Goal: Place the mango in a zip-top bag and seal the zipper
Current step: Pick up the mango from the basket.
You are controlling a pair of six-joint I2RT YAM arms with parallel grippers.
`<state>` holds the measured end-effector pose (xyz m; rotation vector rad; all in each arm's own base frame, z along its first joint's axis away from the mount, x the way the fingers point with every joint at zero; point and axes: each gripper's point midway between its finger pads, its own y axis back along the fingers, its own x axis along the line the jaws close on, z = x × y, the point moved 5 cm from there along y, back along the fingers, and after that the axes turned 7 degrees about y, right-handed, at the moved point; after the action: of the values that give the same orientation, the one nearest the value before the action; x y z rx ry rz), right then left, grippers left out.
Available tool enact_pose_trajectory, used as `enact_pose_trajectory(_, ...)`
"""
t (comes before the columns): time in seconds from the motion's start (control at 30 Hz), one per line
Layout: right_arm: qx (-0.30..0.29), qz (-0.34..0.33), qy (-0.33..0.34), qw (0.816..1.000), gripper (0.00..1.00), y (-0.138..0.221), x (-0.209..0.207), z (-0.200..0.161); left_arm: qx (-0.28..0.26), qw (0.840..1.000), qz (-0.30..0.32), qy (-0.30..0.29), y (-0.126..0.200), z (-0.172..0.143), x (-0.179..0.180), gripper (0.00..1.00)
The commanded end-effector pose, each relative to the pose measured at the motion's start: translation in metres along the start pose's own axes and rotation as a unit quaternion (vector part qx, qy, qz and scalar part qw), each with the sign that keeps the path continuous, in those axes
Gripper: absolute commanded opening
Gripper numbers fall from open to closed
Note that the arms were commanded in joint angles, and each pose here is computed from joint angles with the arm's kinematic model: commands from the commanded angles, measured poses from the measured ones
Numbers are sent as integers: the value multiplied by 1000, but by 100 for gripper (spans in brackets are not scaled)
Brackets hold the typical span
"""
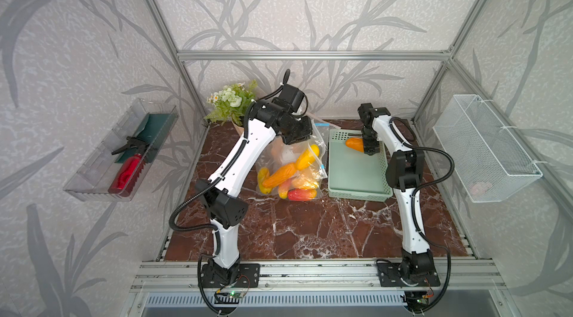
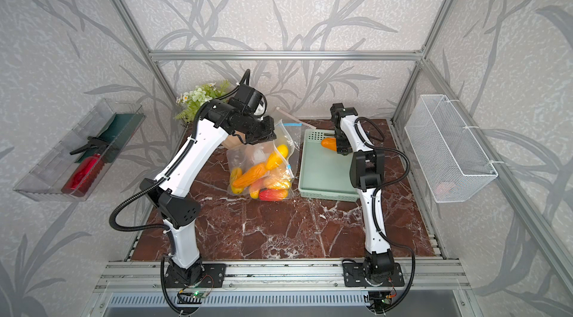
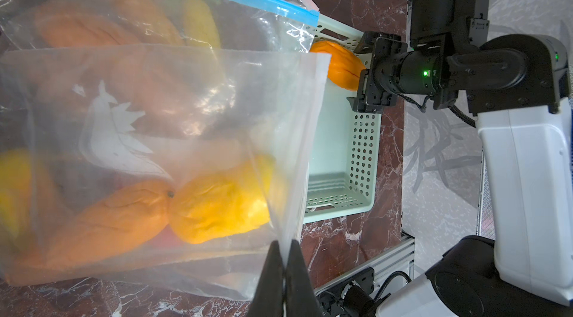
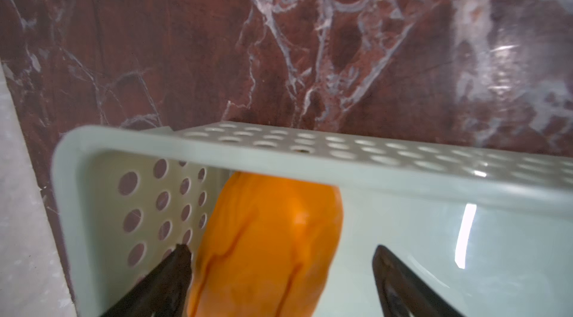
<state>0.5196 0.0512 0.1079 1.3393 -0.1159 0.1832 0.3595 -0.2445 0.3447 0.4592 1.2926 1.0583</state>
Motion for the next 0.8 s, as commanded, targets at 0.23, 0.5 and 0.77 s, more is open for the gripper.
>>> enact_pose_trajectory(0.23,9,-40,48,998,80,-17,-16,-14,-1,1000,-19,-4,10,-1,-5,0)
enact_pose_trajectory(0.5,30,-41,87,995,57,-19,-22,-19,-1,1000,-22,-7,13,-1,-7,0)
enact_pose_trajectory(0.77,-10,98,184,978,37,65,-1,-13,-6,1000,-22,-10,16,-1,-7,0)
